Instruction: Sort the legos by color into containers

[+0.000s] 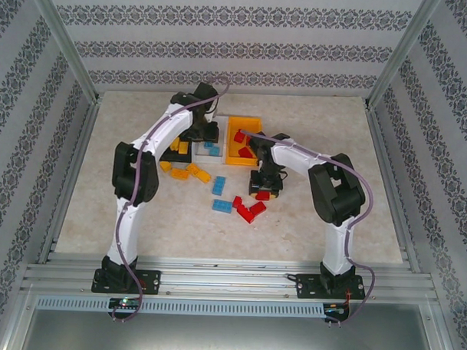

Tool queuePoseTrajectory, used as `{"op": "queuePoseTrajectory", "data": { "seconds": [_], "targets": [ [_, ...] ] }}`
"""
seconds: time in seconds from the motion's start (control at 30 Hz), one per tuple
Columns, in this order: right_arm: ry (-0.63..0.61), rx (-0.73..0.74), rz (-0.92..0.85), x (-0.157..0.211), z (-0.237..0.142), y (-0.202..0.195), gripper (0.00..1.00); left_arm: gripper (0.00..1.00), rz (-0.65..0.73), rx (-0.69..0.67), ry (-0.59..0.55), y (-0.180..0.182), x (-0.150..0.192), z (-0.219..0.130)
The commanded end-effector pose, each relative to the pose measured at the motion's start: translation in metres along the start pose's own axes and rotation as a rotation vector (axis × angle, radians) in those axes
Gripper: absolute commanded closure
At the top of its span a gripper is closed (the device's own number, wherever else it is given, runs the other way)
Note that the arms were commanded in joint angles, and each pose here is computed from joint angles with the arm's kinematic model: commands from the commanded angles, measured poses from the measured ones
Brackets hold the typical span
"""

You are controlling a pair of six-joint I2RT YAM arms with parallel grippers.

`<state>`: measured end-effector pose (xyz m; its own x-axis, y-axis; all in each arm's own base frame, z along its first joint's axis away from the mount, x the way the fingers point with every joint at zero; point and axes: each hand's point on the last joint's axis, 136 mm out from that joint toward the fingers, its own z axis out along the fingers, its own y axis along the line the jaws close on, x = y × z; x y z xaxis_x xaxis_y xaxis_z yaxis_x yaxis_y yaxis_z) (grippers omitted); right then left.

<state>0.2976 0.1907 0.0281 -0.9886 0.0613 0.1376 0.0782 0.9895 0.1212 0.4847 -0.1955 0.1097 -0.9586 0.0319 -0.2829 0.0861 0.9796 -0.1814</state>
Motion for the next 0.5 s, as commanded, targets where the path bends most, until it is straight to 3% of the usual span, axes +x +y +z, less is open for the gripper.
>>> {"op": "queuePoseTrajectory", "data": {
  "seconds": [0.0,0.1,0.23,0.33,0.47],
  "targets": [
    [-0.037,0.014,0.027,0.009,-0.027,-0.015,0.55,0.69,0.009,-0.031,0.029,0.013,-0.007,0.009],
    [-0.057,0.004,0.036,0.013,-0.039,-0.019,0.55,0.63,-0.024,-0.016,0.035,0.02,-0.013,0.021],
    [-0.098,-0.023,0.053,0.01,-0.059,-0.019,0.55,0.47,-0.048,0.009,0.037,0.021,-0.014,0.023],
    [-0.134,-0.074,0.07,0.001,-0.074,-0.012,0.55,0.37,-0.053,0.023,0.019,0.017,-0.017,0.012],
    [-0.186,-0.167,0.081,-0.025,-0.097,0.009,0.55,0.33,-0.054,0.039,-0.022,0.012,-0.02,-0.014]
  ]
}}
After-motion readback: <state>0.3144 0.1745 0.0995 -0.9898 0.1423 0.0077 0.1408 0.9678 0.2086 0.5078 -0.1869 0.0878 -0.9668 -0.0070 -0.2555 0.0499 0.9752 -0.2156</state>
